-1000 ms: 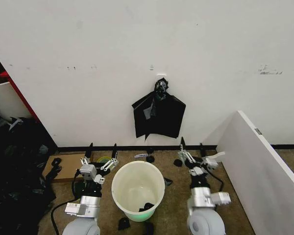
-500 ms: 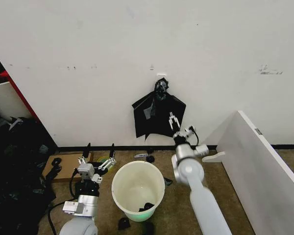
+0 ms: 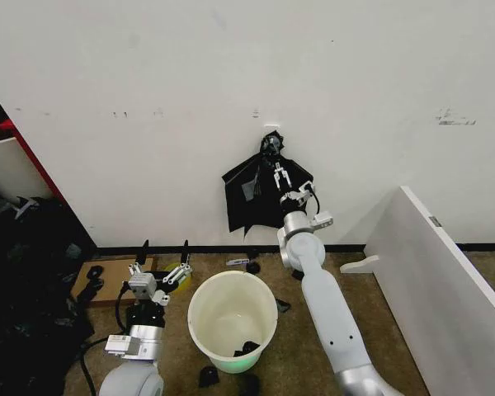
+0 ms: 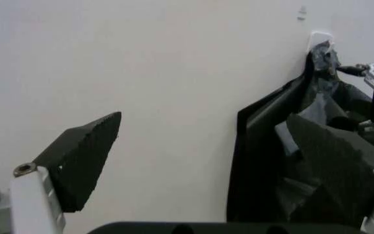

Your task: Place the garbage bag over the trash bin.

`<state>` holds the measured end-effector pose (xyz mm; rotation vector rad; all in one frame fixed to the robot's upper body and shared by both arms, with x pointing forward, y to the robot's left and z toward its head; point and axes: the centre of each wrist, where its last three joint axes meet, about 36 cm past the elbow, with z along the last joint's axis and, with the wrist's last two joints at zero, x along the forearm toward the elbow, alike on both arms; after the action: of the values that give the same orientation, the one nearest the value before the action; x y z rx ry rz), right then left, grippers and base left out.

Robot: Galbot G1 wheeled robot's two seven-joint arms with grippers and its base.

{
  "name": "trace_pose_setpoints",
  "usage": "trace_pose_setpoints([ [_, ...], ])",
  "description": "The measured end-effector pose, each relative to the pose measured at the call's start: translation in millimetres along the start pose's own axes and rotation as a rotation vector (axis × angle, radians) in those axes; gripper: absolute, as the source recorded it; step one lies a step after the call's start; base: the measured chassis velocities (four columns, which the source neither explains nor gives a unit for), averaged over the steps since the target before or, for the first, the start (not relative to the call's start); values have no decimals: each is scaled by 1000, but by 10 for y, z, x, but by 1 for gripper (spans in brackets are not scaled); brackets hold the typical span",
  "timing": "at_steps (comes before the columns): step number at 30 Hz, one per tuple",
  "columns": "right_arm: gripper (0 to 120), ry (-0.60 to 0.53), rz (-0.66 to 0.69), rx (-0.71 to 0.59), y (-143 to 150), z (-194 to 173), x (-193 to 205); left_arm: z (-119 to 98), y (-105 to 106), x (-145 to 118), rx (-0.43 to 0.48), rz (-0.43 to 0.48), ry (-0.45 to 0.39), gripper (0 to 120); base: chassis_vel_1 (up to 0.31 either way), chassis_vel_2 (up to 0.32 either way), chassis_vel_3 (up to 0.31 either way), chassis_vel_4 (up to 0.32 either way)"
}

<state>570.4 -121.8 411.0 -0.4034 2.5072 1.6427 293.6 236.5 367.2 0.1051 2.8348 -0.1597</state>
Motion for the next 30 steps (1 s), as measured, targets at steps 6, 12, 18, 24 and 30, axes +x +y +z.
trace_pose_setpoints([
  [6,67,23,9,44,-64,76,34,26,20,15,-4,-9,7,100,0,0,0,0],
  [12,60,34,-17,63,-20,145,63,30,23,2,-7,-9,5,100,0,0,0,0],
  [18,59,23,-45,66,56,120,45,35,27,12,-10,-10,7,100,0,0,0,0],
  [24,54,26,-52,93,53,125,12,46,27,25,-11,-21,9,100,0,0,0,0],
  [30,34,38,-50,106,35,172,50,66,13,28,-13,-37,9,100,0,0,0,0],
])
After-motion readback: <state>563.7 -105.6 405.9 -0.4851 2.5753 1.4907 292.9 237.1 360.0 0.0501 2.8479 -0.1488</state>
